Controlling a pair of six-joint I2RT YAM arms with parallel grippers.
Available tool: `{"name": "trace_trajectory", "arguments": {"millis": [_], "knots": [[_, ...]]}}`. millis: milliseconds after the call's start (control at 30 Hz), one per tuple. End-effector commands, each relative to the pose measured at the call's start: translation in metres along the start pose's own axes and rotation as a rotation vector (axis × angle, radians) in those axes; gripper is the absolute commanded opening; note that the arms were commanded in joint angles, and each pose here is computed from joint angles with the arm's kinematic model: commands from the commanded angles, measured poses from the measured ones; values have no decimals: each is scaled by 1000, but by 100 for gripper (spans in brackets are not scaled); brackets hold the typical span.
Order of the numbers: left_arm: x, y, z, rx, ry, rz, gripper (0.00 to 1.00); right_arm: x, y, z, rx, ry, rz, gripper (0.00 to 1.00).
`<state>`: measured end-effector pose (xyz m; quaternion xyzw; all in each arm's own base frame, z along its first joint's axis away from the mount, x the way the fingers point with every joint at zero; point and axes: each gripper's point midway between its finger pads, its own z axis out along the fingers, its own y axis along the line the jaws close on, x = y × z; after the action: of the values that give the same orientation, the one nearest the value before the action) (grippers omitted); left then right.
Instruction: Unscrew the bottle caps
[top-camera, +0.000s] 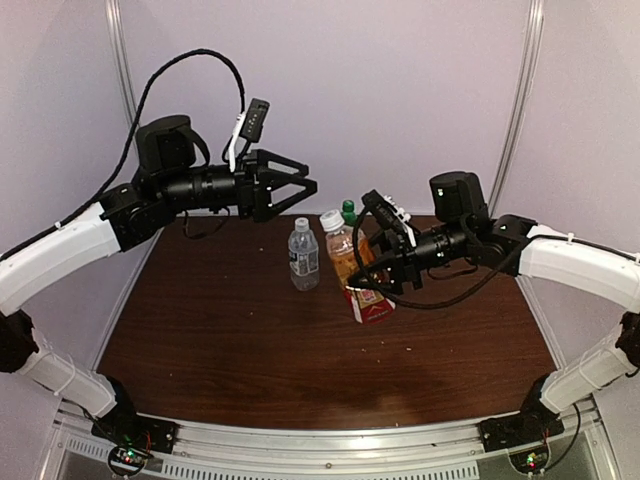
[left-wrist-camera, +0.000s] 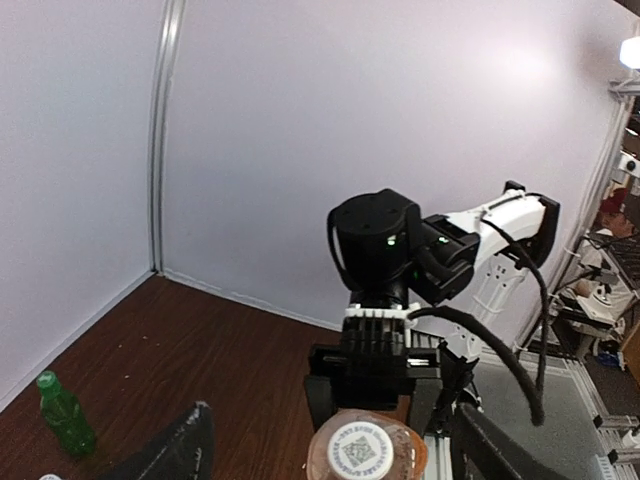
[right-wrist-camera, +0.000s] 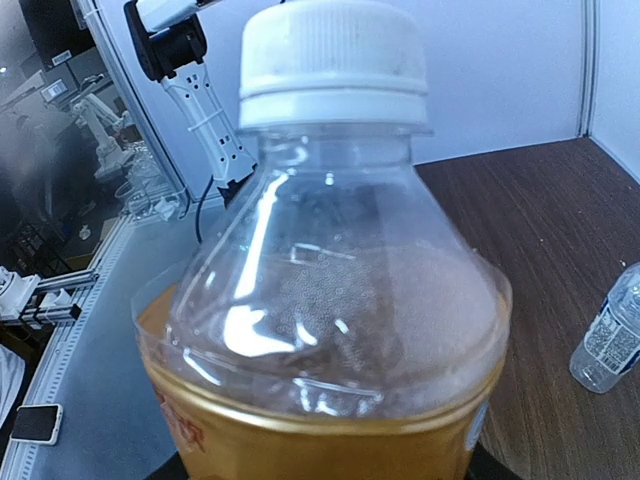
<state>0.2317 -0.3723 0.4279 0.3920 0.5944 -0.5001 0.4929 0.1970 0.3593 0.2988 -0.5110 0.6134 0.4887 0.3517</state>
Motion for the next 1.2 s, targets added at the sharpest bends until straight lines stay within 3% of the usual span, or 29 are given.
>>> {"name": "trace_trajectory", "arguments": {"millis": [0,233,567,933,1167], "knots": [[0,-47,-2,287,-8,138,82,-23,26,-7,-133,-46,-34,56],[2,-51,11,397,-13,139,77,-30,40,-8,-238,-75,-22,55],[10,-52,25,512,-17,42,55,-30,41,-6,-262,-77,2,54],[19,-50,29,531,-1,0,33,-28,36,-2,-253,-75,10,53],[22,-49,30,532,7,-13,32,-29,34,-2,-241,-76,9,52]]}}
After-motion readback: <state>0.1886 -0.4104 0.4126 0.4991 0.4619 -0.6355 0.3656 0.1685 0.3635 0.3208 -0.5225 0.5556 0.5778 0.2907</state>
